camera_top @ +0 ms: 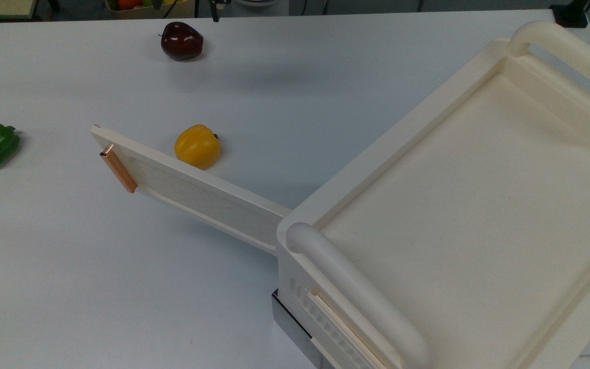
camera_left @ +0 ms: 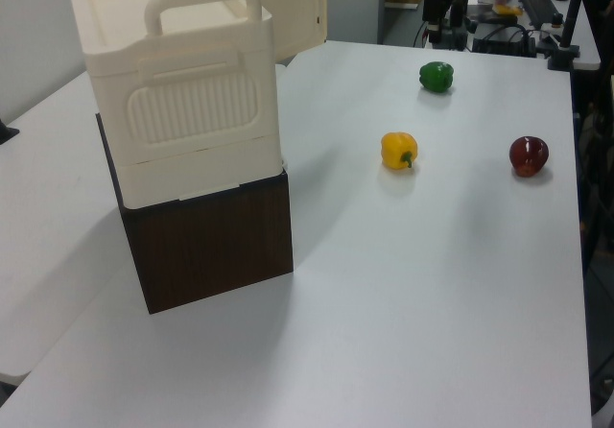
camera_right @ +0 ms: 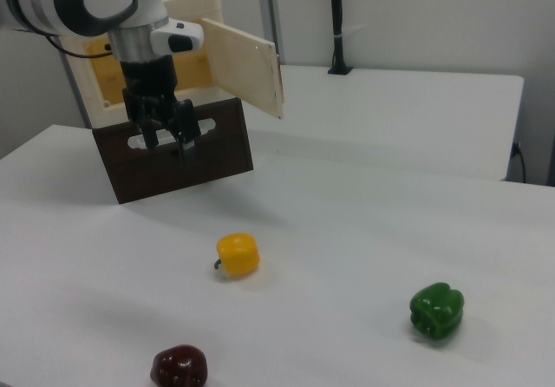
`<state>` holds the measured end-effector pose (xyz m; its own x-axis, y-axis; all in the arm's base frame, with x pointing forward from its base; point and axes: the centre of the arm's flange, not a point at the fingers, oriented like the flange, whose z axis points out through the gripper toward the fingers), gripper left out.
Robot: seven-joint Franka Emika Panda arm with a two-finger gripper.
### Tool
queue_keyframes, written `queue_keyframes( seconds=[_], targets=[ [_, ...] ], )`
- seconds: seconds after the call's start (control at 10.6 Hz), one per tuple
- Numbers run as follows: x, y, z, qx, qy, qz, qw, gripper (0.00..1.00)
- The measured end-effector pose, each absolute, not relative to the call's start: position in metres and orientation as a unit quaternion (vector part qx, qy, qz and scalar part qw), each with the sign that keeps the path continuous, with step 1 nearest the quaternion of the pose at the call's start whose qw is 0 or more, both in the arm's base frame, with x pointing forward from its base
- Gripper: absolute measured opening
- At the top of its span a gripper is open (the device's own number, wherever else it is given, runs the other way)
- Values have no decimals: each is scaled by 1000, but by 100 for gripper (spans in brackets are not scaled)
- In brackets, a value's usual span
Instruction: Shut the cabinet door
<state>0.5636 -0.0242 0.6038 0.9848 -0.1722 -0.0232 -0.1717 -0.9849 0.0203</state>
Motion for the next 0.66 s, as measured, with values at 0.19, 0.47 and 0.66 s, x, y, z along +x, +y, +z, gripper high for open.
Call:
queue_keyframes(
  seconds=[0.19, 0.47, 0.66],
  targets=[
    [564, -24, 604, 996, -85, -12, 9, 100],
    [564, -23, 604, 998, -67, -13, 9, 82],
    [564, -22, 604, 998, -66, -13, 3, 50]
  ],
)
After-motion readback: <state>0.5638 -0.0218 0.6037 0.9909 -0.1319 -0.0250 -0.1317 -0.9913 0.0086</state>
